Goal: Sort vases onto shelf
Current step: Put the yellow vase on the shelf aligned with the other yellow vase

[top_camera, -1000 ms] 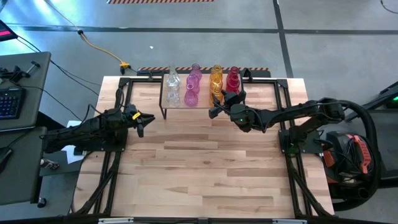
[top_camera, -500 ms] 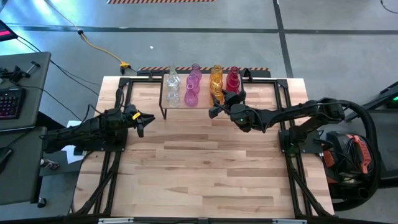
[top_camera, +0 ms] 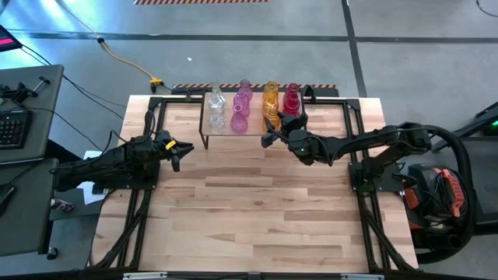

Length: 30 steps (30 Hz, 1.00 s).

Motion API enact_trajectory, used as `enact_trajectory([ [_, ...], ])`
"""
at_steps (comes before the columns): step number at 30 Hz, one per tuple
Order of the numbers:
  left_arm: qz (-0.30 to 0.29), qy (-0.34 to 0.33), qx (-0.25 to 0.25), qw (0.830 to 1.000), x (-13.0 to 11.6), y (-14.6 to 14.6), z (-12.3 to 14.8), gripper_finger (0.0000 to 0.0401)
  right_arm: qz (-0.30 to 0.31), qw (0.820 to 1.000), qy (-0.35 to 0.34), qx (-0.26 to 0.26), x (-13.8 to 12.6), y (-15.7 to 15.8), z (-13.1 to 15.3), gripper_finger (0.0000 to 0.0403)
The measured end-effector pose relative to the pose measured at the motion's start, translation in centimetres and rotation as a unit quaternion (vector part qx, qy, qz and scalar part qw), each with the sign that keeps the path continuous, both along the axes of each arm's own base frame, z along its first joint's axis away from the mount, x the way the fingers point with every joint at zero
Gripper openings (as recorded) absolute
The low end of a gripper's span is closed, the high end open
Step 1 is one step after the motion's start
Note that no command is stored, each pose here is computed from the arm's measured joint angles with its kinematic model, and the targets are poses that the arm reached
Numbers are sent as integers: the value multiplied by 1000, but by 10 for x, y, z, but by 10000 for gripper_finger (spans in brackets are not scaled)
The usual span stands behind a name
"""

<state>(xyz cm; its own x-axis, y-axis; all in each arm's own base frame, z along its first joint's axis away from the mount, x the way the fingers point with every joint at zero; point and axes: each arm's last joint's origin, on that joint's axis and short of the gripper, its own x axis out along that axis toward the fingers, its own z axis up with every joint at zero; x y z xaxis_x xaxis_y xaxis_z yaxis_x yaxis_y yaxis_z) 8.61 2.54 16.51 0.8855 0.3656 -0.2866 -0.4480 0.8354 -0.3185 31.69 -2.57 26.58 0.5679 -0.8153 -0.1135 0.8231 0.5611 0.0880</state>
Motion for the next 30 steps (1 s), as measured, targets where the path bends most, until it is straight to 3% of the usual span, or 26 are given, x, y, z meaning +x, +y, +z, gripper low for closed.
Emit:
enact_trajectory([
  [11, 0, 0, 0, 1000, 0, 0, 0, 70, 0, 1000, -2, 1, 0, 0, 1, 259],
  [30, 0, 0, 0, 1000, 0, 0, 0, 70, 1, 1000, -5, -14, -8, 3, 14, 261],
])
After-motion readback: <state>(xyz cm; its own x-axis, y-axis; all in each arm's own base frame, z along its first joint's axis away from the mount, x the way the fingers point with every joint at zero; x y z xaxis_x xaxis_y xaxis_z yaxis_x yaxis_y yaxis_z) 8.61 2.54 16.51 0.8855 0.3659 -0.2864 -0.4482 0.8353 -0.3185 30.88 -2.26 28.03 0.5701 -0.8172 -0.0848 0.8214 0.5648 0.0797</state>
